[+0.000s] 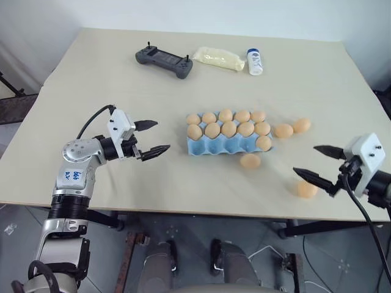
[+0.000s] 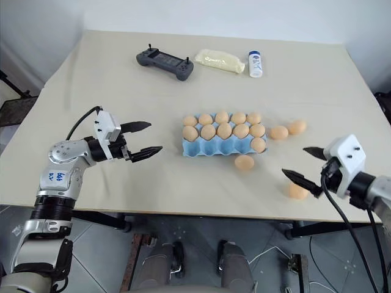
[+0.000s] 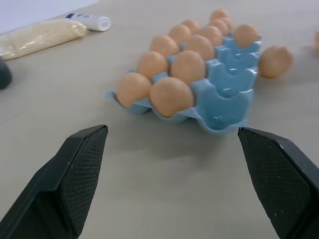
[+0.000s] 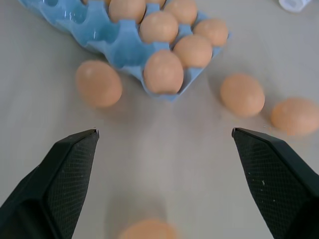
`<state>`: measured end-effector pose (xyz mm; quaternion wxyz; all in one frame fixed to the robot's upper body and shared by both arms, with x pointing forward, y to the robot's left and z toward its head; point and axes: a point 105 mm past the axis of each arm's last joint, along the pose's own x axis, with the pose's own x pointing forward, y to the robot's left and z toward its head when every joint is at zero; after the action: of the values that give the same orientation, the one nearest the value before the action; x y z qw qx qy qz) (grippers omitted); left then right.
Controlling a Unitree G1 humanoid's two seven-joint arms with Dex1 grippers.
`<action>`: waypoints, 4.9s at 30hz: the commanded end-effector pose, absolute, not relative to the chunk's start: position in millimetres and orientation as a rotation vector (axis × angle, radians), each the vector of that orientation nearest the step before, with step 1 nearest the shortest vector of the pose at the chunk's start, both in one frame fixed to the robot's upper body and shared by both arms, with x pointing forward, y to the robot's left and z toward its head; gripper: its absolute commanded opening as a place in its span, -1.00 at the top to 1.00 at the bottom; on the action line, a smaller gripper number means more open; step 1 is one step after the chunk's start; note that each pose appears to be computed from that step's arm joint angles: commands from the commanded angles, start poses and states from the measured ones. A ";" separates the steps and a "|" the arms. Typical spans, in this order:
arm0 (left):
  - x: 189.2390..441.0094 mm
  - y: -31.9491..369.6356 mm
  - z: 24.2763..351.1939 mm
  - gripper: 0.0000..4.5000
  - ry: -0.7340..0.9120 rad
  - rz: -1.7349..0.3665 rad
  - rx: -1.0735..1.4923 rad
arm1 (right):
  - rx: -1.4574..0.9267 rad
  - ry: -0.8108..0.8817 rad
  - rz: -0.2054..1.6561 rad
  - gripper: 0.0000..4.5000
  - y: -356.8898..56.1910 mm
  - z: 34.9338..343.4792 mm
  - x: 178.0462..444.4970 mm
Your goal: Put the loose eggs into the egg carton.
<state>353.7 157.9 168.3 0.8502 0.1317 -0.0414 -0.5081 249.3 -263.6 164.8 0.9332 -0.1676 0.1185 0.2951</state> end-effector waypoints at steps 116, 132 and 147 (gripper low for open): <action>332.3 145.9 164.8 -1.00 -0.149 -1.215 0.250 | -0.261 0.284 0.715 -0.99 -209.0 164.3 261.3; 319.1 157.0 163.0 -1.00 -0.138 -1.178 0.255 | -0.212 0.249 0.819 -0.99 -146.1 129.4 316.7; 314.9 157.0 162.4 -1.00 -0.143 -1.150 0.244 | -0.191 0.238 0.860 -0.72 -133.4 121.7 325.4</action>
<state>317.2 156.8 148.4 0.8318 0.1060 -0.0406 -0.5434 324.7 -137.1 110.8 0.8982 -0.0883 0.1403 0.4070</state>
